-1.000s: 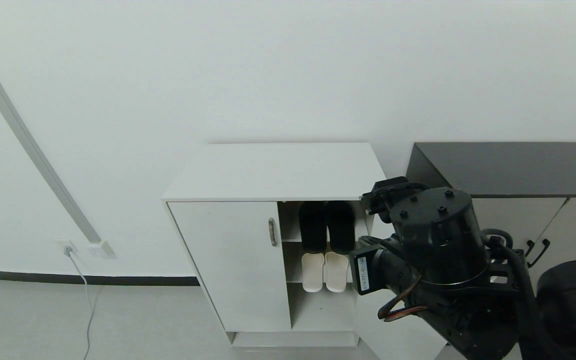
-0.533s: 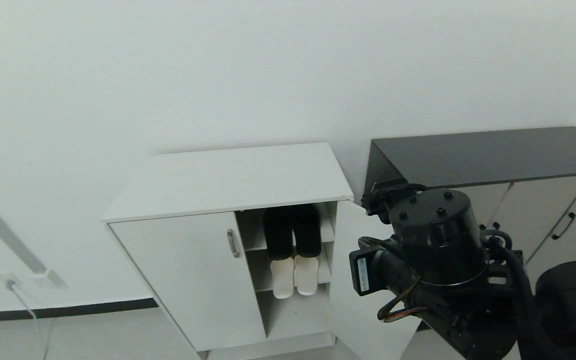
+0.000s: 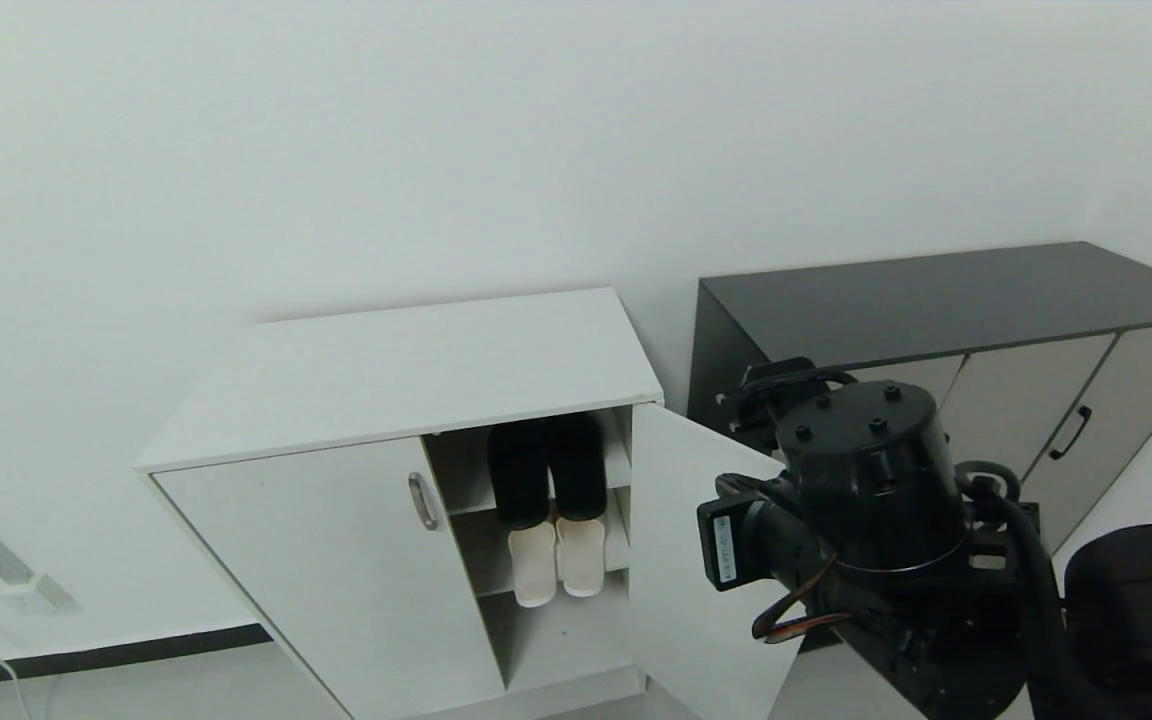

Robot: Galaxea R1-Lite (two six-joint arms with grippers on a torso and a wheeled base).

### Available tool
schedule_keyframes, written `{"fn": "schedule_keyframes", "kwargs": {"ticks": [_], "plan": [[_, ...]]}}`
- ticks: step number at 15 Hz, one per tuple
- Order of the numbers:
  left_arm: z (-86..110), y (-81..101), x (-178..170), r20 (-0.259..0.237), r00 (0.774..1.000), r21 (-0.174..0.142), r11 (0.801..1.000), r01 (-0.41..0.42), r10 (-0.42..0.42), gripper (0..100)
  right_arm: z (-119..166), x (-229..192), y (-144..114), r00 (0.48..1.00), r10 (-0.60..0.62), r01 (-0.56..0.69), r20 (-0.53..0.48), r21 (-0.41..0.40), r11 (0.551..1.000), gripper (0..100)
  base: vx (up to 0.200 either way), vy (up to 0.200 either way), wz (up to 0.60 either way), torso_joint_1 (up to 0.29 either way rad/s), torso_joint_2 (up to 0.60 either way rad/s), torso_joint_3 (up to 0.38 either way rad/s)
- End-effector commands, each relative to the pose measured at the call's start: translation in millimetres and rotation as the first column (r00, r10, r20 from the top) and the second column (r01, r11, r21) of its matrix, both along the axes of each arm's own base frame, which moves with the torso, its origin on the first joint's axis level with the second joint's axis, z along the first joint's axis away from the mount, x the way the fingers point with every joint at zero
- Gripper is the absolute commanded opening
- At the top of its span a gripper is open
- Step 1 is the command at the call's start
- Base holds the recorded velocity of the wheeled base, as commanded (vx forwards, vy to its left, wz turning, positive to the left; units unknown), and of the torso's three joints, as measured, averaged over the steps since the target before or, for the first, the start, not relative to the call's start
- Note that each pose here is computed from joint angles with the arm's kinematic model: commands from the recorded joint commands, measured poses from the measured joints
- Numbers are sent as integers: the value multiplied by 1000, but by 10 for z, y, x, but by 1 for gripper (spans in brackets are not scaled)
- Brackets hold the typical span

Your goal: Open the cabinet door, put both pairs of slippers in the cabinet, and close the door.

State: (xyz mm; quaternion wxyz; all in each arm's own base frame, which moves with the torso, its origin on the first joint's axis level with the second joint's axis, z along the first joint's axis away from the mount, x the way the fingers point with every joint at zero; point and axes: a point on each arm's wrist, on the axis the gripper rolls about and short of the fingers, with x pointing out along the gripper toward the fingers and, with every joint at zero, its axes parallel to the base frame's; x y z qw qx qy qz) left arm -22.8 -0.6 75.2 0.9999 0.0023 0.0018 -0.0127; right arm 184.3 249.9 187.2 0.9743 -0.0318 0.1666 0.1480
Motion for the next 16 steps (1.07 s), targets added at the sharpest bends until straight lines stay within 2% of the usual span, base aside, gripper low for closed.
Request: {"fn": "schedule_keyframes", "kwargs": {"ticks": [1,5,13,16], "plan": [[0,0,1,-1,1000,0,1000,1,-1,0,4,-4,-12,1000,-1,1,0,1,1000,0,0,0,0,0,0,0],[0,0,0,1,1000,0,1000,1,-1,0,-8,7,-20,1000,-5,5,3,3,1000,0,0,0,0,0,0,0],[0,0,0,1,1000,0,1000,-1,1,0,-20,42,-28,1000,-11,11,15,1,1000,0,-200,0,0,-1,4,-1],[0,0,0,1,1000,0,1000,-1,1,0,-59,204,-99,998,-58,58,22,-14,998,0,0,0,0,0,0,0]]}}
